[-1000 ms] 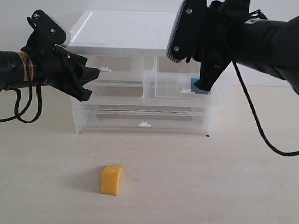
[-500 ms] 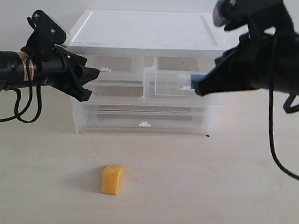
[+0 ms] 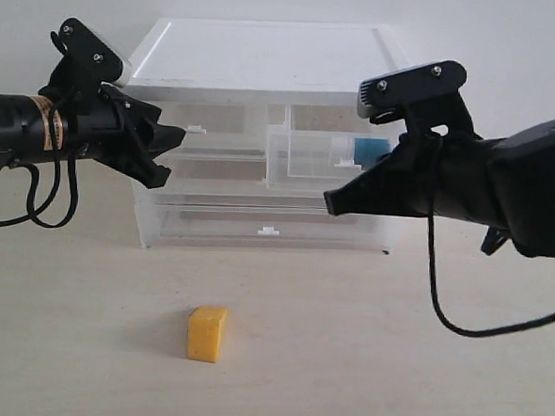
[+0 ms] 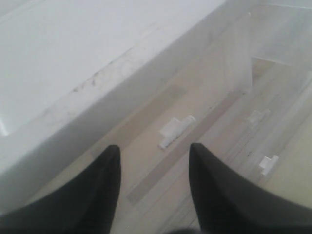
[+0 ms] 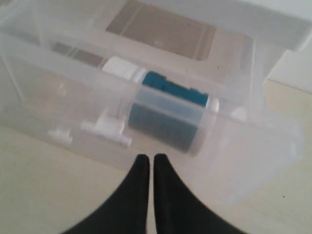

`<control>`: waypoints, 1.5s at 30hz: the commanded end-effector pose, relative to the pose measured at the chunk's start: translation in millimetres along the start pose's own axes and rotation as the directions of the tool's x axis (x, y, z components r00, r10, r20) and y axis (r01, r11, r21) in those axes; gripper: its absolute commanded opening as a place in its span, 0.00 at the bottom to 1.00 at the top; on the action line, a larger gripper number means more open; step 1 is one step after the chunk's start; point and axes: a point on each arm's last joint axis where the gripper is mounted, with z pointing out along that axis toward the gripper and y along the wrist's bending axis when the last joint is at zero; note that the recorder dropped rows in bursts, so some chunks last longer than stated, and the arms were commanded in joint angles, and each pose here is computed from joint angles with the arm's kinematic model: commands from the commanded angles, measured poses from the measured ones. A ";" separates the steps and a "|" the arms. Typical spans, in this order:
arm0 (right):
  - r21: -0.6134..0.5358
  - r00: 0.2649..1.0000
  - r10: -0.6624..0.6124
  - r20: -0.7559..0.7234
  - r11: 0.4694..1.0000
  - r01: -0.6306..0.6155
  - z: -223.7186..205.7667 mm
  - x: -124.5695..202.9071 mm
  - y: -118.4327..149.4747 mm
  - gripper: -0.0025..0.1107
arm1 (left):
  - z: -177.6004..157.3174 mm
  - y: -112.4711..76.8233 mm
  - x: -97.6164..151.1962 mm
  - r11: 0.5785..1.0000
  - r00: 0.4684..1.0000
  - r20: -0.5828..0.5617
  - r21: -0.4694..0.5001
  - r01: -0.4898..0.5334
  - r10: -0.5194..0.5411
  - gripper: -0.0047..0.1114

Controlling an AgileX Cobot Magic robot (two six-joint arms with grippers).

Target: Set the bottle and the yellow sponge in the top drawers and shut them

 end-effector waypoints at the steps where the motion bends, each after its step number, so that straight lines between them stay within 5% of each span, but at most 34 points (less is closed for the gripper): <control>1: 0.035 0.994 0.078 0.070 0.996 -0.081 16.6 -10.5 -0.1 0.02 | -0.5 0.3 -2.9 1.000 1.000 0.004 -0.006 0.011 -0.011 0.40; 17: 0.163 0.977 -0.003 0.213 0.986 -0.032 63.4 -24.6 -0.7 0.02 | -0.5 0.0 -3.5 1.000 1.000 0.009 -0.003 0.011 -0.011 0.40; 28: -0.038 0.997 0.003 0.071 0.999 -0.001 65.1 -13.1 15.9 0.02 | -0.5 -1.0 -3.0 1.000 1.000 0.005 0.008 -0.016 0.016 0.40; 40: -0.041 0.993 0.022 0.115 0.999 -0.017 -6.7 -6.7 -0.3 0.02 | -0.6 -3.6 -1.9 0.993 0.994 -0.004 0.038 -0.109 0.109 0.41; 45: -0.057 0.992 0.052 0.119 0.997 -0.045 -42.5 7.9 -7.6 0.02 | -4.2 -11.3 -0.3 0.938 0.945 -0.013 0.124 -0.323 0.327 0.44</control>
